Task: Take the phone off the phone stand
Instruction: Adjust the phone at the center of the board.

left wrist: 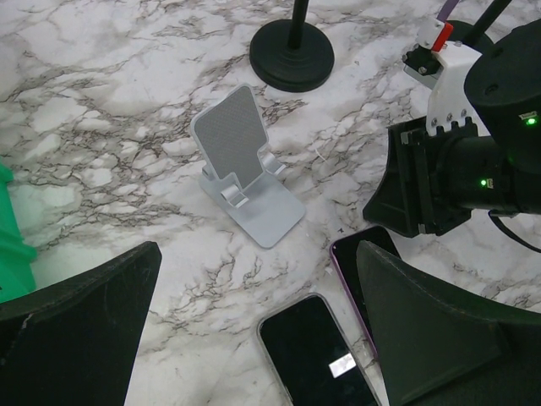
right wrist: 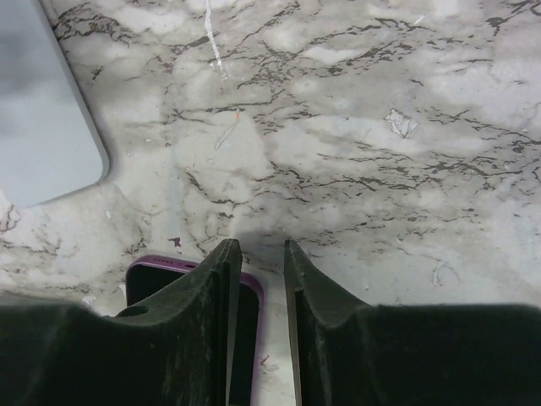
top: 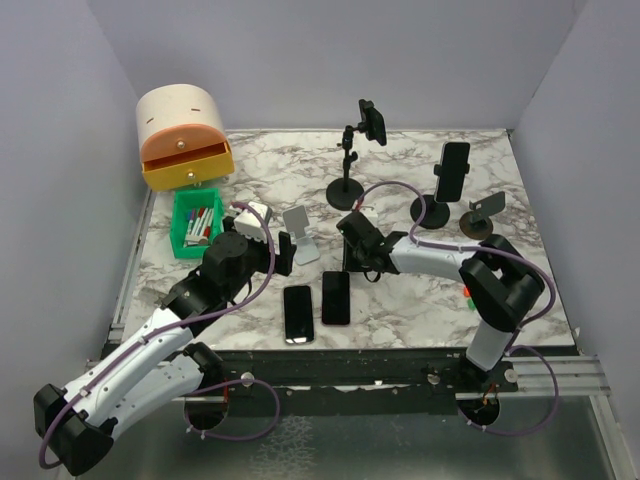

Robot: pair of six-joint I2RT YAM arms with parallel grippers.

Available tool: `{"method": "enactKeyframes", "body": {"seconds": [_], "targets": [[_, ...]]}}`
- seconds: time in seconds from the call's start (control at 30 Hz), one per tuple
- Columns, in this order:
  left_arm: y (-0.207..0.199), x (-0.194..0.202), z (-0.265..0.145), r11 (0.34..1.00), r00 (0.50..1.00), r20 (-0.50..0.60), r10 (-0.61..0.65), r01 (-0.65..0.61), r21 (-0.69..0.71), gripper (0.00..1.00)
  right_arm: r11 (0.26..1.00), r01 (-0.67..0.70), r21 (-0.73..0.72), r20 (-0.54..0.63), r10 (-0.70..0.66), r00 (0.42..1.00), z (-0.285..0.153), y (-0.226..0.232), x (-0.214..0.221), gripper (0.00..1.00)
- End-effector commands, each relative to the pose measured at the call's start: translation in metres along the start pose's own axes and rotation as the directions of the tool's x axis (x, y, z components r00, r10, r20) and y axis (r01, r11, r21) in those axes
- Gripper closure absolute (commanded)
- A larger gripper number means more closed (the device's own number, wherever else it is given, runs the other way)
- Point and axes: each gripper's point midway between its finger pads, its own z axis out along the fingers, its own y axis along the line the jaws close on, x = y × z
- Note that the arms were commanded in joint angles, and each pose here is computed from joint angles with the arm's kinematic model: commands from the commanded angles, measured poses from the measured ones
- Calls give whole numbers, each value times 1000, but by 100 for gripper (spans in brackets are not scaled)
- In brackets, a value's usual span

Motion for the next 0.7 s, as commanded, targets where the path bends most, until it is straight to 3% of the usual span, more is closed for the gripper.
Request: {"method": "enactKeyframes", "body": {"seconds": [0.0, 0.67], "targets": [[-3, 1, 0, 1000, 1000, -10, -1, 2, 11, 1, 999, 30, -37, -71, -32, 997, 1, 4, 32, 69], [-4, 2, 1, 1000, 1000, -16, -2, 2, 15, 1, 997, -6, -80, -103, -2, 995, -18, 15, 70, 71]]}}
